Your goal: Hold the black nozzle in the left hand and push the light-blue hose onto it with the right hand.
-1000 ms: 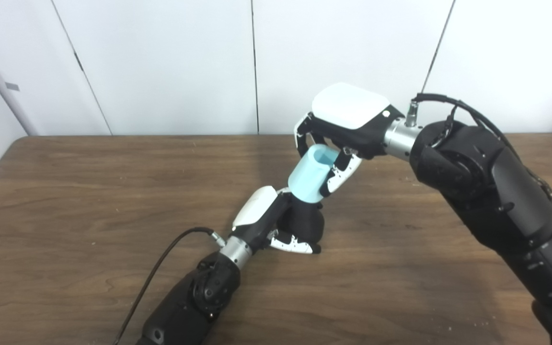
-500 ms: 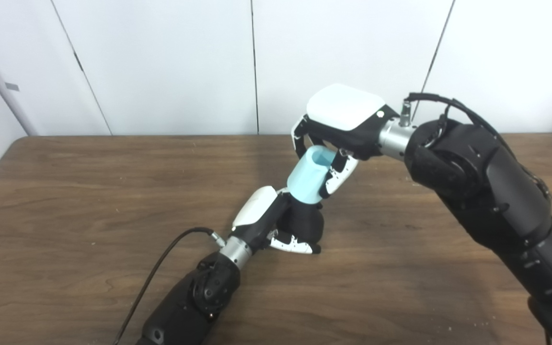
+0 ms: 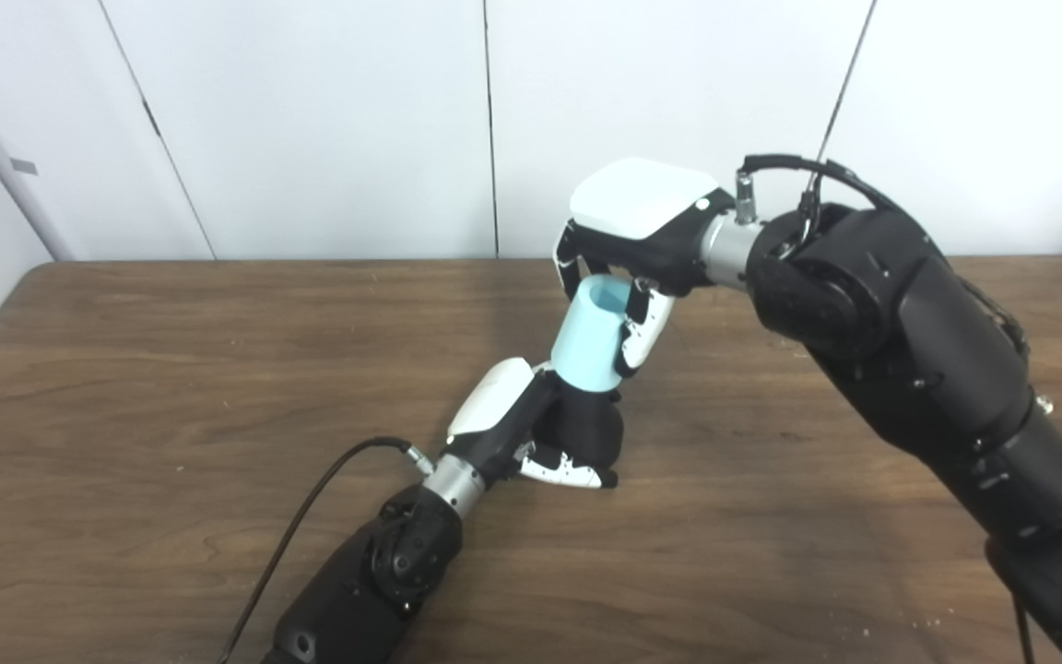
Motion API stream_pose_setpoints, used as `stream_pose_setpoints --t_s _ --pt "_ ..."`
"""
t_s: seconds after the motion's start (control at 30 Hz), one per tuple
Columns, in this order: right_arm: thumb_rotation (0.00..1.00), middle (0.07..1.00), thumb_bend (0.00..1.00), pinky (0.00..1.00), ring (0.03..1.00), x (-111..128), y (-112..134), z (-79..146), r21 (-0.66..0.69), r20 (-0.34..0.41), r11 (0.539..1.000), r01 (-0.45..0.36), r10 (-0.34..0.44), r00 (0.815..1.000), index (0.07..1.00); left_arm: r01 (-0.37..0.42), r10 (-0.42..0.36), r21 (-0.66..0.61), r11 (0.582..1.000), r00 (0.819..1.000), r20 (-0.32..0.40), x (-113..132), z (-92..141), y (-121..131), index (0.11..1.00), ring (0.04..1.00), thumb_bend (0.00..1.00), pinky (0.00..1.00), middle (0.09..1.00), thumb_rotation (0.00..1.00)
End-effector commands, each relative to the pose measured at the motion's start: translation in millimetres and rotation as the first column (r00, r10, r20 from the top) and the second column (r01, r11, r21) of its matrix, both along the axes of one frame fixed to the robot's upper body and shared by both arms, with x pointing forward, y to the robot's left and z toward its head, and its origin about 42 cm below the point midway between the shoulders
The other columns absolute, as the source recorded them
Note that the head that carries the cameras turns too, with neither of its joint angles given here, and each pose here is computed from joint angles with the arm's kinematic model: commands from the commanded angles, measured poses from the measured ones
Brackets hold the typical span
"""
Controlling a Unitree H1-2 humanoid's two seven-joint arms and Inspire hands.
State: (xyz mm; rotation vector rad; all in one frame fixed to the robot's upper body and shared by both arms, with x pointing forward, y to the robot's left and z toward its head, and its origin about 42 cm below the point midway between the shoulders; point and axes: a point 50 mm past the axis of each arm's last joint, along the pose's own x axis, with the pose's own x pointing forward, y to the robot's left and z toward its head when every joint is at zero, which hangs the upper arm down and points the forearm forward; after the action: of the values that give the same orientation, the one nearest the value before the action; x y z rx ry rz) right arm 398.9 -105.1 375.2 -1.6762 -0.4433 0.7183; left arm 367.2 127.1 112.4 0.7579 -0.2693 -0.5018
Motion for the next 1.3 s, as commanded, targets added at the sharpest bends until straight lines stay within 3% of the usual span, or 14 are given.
stream_pose_setpoints --t_s 0.0,0.17,0.33,0.43,0.83,1.03,1.13,1.17,1.2,1.23,1.27 --pt "0.0 0.463 0.53 0.07 0.157 -4 14 -4 -0.038 -0.037 0.999 -0.037 0.036 0.999 0.476 0.043 0.014 0.161 0.986 0.941 -0.337 -65 -95 19 0.496 0.861 0.51 0.84 0.779 0.1" --pt "0.0 0.41 0.52 0.06 0.15 -6 14 -5 -0.037 -0.041 0.999 -0.034 0.032 0.999 0.478 0.043 0.014 0.16 0.986 0.941 -0.338 -65 -94 19 0.496 0.862 0.51 0.84 0.779 0.1" --pt "0.0 0.415 0.53 0.06 0.148 -5 13 -7 -0.044 -0.039 0.999 -0.027 0.025 0.999 0.479 0.043 0.014 0.161 0.986 0.941 -0.338 -66 -95 19 0.496 0.863 0.51 0.84 0.781 0.1" --pt "0.0 0.464 0.53 0.05 0.138 -7 13 -8 -0.049 -0.034 0.999 -0.024 0.022 0.999 0.483 0.044 0.014 0.162 0.986 0.941 -0.339 -66 -94 19 0.496 0.863 0.51 0.84 0.781 0.1" --pt "0.0 0.47 0.53 0.06 0.137 -14 13 -10 -0.013 -0.043 0.998 -0.056 0.055 0.998 0.476 0.046 0.013 0.164 0.985 0.941 -0.339 -65 -94 19 0.496 0.863 0.51 0.84 0.781 0.1" --pt "0.0 0.47 0.53 0.06 0.143 -7 7 -19 -0.038 -0.061 0.999 -0.024 0.022 0.998 0.485 0.048 0.012 0.166 0.985 0.94 -0.342 -65 -94 20 0.496 0.863 0.51 0.84 0.783 0.1" --pt "0.0 0.47 0.53 0.08 0.168 -7 6 -20 -0.032 -0.054 0.999 -0.027 0.025 0.998 0.483 0.048 0.012 0.167 0.985 0.939 -0.343 -65 -93 20 0.496 0.864 0.51 0.84 0.783 0.1" --pt "0.0 0.47 0.53 0.08 0.173 -9 5 -19 -0.041 -0.02 0.998 -0.04 0.039 0.999 0.483 0.048 0.012 0.167 0.985 0.939 -0.343 -65 -93 20 0.496 0.864 0.51 0.84 0.783 0.1" --pt "0.3 0.604 0.73 0.39 0.453 -10 5 -18 -0.049 0.006 0.998 -0.05 0.05 0.999 0.618 0.048 0.012 0.167 0.985 0.939 -0.343 -65 -93 20 0.496 0.864 0.51 0.84 0.783 0.1" --pt "0.41 0.65 0.8 0.49 0.549 -11 4 -18 -0.053 0.039 0.997 -0.061 0.064 0.997 0.664 0.048 0.013 0.167 0.985 0.939 -0.344 -65 -93 20 0.496 0.864 0.51 0.84 0.783 0.1" --pt "0.47 0.663 0.84 0.54 0.58 -12 3 -19 -0.056 0.06 0.996 -0.069 0.073 0.996 0.684 0.048 0.013 0.167 0.985 0.939 -0.344 -65 -93 20 0.496 0.864 0.51 0.84 0.783 0.1"
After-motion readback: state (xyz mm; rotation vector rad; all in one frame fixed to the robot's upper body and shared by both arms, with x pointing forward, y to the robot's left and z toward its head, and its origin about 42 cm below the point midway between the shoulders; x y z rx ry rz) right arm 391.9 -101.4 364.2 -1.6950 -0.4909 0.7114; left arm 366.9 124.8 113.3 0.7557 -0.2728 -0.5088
